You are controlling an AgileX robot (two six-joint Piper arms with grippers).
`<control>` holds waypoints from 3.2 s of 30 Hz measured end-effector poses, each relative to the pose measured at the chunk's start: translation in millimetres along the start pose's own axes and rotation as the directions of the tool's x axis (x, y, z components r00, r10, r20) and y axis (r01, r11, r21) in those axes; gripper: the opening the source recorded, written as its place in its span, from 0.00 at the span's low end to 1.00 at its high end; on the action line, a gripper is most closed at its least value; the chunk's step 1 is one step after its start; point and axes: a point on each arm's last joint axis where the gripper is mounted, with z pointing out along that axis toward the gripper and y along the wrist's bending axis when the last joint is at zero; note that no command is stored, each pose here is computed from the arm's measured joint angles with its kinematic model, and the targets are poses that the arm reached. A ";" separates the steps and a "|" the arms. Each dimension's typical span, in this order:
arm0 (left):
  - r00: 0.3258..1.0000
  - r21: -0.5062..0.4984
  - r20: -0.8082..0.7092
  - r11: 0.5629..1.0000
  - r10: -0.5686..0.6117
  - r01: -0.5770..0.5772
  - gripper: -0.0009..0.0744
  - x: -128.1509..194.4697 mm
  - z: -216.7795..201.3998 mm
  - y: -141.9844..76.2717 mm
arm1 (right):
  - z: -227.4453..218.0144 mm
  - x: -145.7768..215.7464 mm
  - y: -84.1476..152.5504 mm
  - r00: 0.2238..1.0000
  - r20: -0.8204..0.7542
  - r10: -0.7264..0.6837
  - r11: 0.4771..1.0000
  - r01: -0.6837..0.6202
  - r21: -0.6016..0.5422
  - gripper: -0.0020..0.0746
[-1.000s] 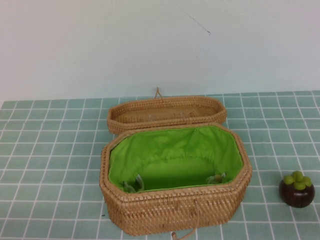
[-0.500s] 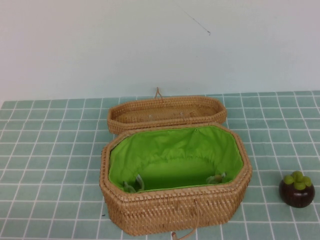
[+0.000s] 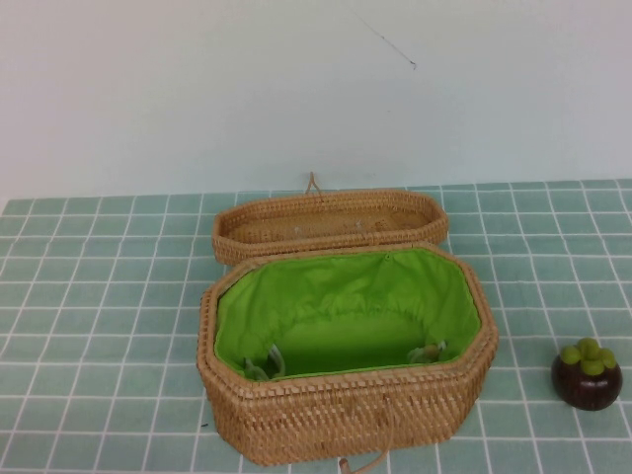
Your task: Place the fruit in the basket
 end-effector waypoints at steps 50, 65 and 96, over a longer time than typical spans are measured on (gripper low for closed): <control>1.000 0.000 0.000 1.000 0.000 0.000 0.01 0.0 0.0 0.0 | 157.4 28.6 34.1 0.657 -0.694 0.296 0.905 -0.424 -0.015 0.02; 1.000 0.000 0.000 1.000 0.000 0.000 0.01 0.0 0.0 0.0 | 180.6 143.0 66.3 -0.032 -0.977 -0.211 0.881 -0.440 -0.176 0.02; 1.000 0.000 0.000 1.000 0.000 0.000 0.01 0.0 0.0 0.0 | 153.6 260.9 116.5 -0.449 -0.876 -0.175 0.973 -0.214 -0.085 0.86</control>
